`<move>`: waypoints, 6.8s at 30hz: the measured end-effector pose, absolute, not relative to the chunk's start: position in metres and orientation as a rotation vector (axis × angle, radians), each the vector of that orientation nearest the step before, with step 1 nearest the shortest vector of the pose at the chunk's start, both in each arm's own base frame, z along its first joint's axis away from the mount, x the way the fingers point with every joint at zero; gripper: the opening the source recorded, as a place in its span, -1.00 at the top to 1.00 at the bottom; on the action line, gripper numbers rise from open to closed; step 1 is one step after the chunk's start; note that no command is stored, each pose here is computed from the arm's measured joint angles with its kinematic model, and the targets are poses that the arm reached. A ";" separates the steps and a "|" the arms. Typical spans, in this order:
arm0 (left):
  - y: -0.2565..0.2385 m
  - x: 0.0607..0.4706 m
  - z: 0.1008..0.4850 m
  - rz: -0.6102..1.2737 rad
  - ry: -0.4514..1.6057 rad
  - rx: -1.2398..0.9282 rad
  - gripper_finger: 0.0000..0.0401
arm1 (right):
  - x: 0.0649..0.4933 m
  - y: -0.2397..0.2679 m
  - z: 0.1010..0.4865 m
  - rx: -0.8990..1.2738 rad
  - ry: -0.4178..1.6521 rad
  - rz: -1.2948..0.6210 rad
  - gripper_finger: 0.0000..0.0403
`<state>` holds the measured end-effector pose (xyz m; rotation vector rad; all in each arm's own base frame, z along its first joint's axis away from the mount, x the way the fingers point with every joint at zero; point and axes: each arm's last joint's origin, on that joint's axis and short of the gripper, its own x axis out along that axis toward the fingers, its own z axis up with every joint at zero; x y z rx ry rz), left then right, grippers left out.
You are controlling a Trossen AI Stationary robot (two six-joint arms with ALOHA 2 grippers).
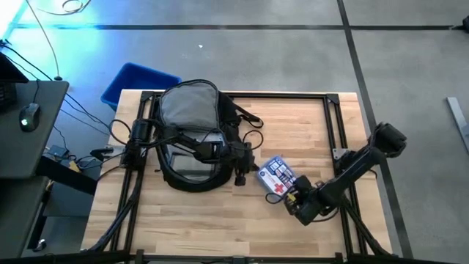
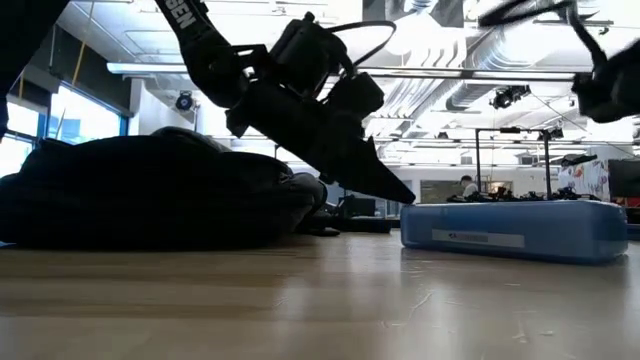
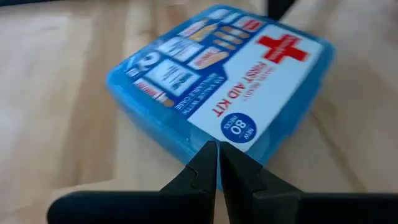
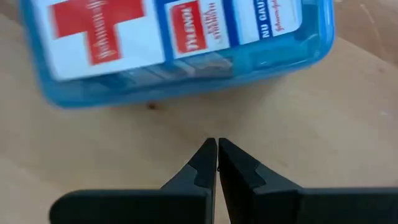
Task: Unpack backpack
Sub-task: Put the blue first aid kit into the black backpack
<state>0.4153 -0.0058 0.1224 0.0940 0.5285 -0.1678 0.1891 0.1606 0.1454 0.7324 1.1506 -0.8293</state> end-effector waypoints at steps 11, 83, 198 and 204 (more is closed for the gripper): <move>-0.026 0.409 0.121 -0.489 0.573 -0.024 1.00 | 0.208 0.130 0.151 0.474 1.080 -0.779 1.00; -0.053 0.415 0.122 -0.112 0.739 0.345 1.00 | 0.160 0.084 0.109 1.261 0.409 -0.358 -0.47; 0.026 0.263 0.297 0.930 1.023 0.506 1.00 | 0.426 -0.004 0.200 0.014 0.657 -0.521 -0.65; 0.026 0.263 0.297 0.943 1.019 0.522 1.00 | 0.430 -0.014 0.195 0.081 0.631 -0.353 -0.65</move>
